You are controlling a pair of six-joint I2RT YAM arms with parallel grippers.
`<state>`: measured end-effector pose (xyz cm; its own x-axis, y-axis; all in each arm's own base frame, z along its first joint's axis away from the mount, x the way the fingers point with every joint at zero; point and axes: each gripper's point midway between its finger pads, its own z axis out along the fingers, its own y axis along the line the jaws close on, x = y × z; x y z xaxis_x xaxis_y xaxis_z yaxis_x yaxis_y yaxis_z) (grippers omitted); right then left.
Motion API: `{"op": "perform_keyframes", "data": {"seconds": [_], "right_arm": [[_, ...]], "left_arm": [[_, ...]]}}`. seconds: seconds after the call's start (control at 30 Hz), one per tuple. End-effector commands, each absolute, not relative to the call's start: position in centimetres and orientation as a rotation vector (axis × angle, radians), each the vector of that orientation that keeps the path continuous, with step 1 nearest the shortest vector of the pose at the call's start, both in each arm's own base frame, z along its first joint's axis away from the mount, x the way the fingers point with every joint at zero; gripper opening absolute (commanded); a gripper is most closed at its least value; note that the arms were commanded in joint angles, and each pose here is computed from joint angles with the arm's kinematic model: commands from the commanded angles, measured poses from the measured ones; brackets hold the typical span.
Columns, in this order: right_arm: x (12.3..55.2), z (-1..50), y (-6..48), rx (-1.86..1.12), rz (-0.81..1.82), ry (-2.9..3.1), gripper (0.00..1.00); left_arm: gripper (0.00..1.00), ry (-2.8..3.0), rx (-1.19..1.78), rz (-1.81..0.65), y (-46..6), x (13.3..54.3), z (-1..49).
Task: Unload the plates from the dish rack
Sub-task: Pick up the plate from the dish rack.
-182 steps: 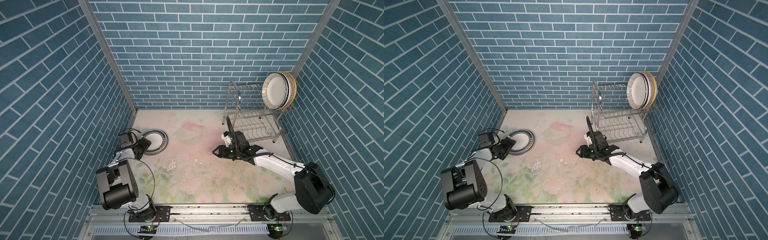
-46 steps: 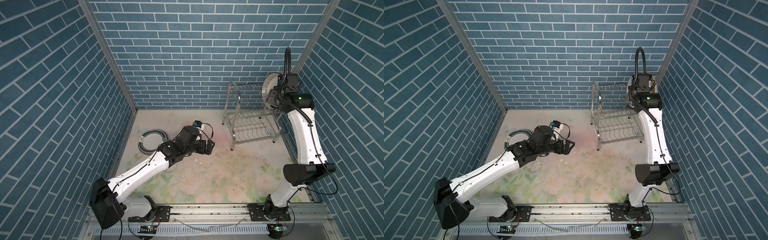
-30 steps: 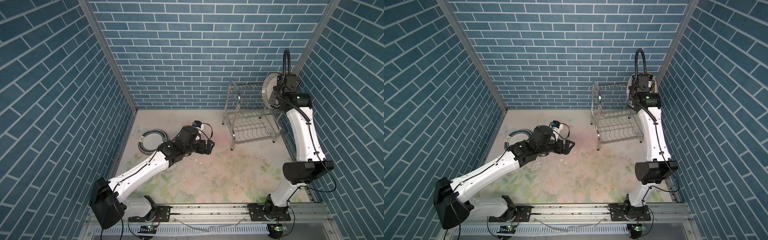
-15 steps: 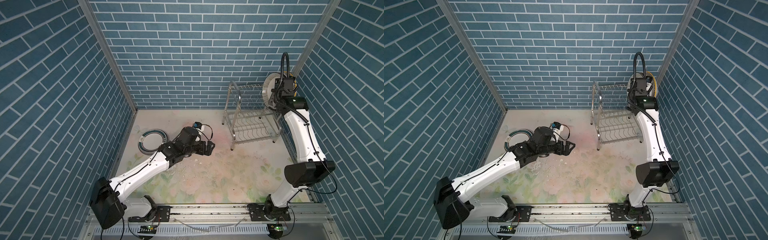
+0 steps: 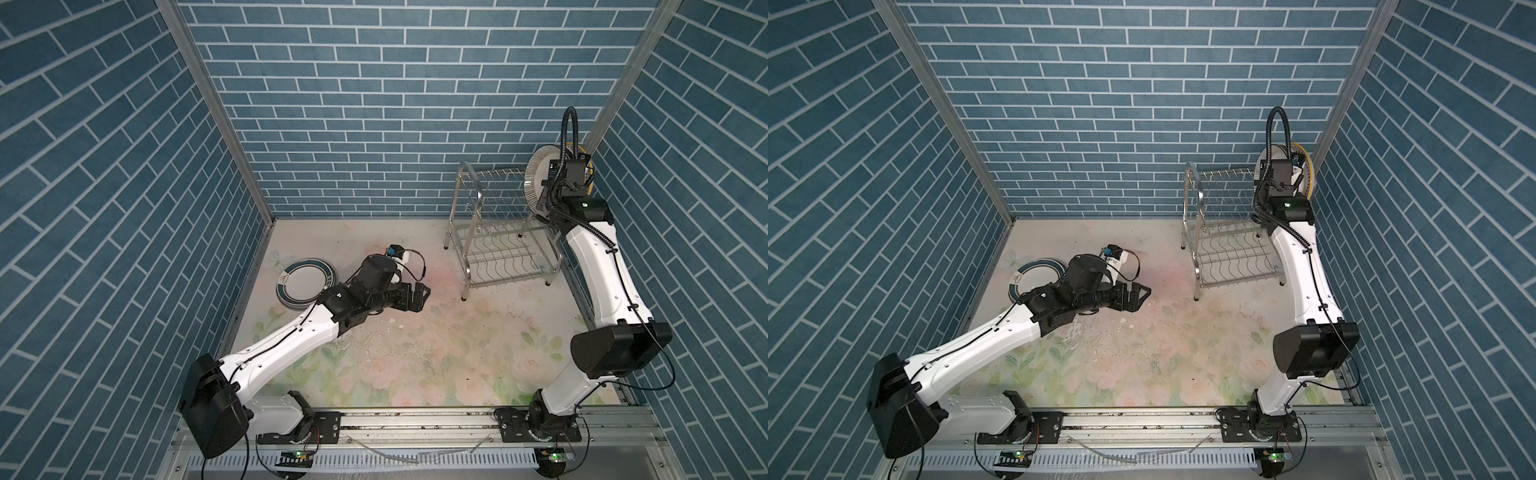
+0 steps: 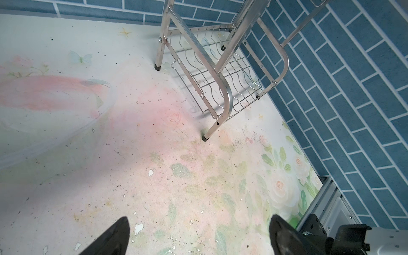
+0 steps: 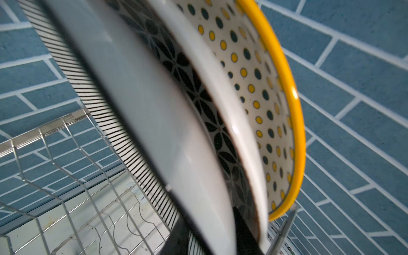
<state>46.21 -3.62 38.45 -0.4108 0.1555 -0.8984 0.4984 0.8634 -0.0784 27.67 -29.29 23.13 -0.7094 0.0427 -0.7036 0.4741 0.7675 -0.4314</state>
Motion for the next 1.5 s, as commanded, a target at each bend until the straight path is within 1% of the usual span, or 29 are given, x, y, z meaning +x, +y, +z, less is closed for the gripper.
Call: {"op": "perform_keyframes", "data": {"seconds": [0.0,0.1,0.23,0.5,0.57,0.77,0.8,0.83,1.0,1.23,1.47], "right_arm": [[46.6,38.7,-3.2,0.445,-0.404,1.962,0.29],[46.6,38.6,-3.2,0.441,-0.409,1.962,0.26],[46.8,38.5,-3.2,0.439,-0.407,1.954,0.25],[46.4,38.6,-3.2,0.429,-0.402,1.949,0.16],[46.3,38.8,-3.2,0.429,-0.403,1.943,0.16],[45.8,39.5,-3.4,0.439,-0.400,1.912,0.09],[45.7,39.6,-3.5,0.444,-0.400,1.904,0.04],[45.6,39.8,-3.6,0.446,-0.401,1.899,0.03],[45.2,40.5,-3.7,0.457,-0.392,1.866,0.00],[44.2,42.5,-3.8,0.469,-0.372,1.808,0.00],[43.2,44.3,-4.5,0.480,-0.417,1.740,0.00]], "left_arm": [[0.99,2.264,0.376,-0.798,-29.3,27.9,22.6],[0.99,2.266,0.371,-0.799,-29.3,28.0,22.5],[0.99,2.262,0.368,-0.805,-29.3,28.0,22.6],[0.99,2.262,0.359,-0.819,-29.2,28.1,22.5],[0.99,2.263,0.359,-0.827,-29.3,28.1,22.4],[0.99,2.264,0.355,-0.832,-29.2,28.0,22.4],[0.99,2.263,0.353,-0.830,-29.1,28.0,22.5],[0.99,2.264,0.352,-0.829,-29.1,28.0,22.5],[0.99,2.268,0.353,-0.830,-29.1,27.9,22.3],[0.99,2.284,0.333,-0.826,-29.1,28.1,21.4],[0.99,2.288,0.329,-0.847,-29.4,28.1,21.3]]}}
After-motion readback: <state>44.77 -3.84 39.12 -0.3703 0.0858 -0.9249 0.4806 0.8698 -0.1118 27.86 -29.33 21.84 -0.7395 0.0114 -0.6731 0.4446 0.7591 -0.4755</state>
